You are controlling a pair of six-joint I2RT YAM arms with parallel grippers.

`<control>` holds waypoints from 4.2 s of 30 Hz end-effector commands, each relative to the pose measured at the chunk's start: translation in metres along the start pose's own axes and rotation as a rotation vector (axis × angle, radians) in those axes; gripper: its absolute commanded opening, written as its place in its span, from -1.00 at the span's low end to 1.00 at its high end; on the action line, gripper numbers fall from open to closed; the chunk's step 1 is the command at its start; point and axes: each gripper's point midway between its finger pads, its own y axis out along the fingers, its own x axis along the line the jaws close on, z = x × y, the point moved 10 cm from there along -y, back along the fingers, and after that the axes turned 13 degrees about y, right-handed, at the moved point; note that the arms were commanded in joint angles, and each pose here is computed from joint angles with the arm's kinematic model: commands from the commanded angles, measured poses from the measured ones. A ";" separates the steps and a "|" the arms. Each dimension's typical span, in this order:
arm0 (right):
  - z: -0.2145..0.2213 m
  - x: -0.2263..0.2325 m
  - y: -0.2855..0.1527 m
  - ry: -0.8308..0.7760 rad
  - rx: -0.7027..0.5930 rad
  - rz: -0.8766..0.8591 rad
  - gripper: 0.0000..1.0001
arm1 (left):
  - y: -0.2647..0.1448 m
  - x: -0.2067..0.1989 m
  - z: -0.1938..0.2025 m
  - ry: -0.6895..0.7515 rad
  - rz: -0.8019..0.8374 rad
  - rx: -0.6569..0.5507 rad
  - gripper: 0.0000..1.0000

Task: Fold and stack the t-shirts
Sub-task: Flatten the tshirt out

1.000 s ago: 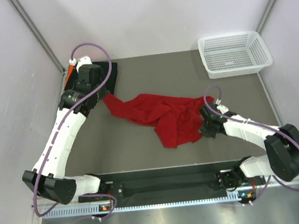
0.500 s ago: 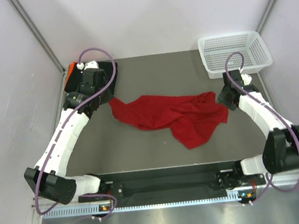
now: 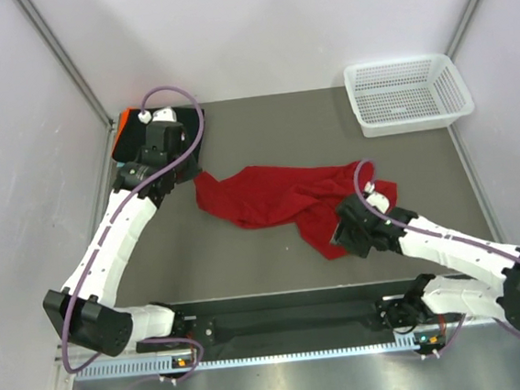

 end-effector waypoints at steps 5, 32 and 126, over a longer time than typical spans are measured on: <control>0.027 0.018 0.021 0.089 -0.032 -0.023 -0.03 | -0.005 -0.004 -0.004 -0.037 0.068 -0.072 -1.00; -0.069 -0.017 -0.169 0.039 -0.543 -0.255 -1.00 | -0.128 0.033 -0.057 -0.062 -0.150 -0.256 -1.00; -0.211 0.026 0.055 0.135 -0.296 0.042 -0.80 | 0.071 0.034 -0.031 0.074 -0.436 0.126 -1.00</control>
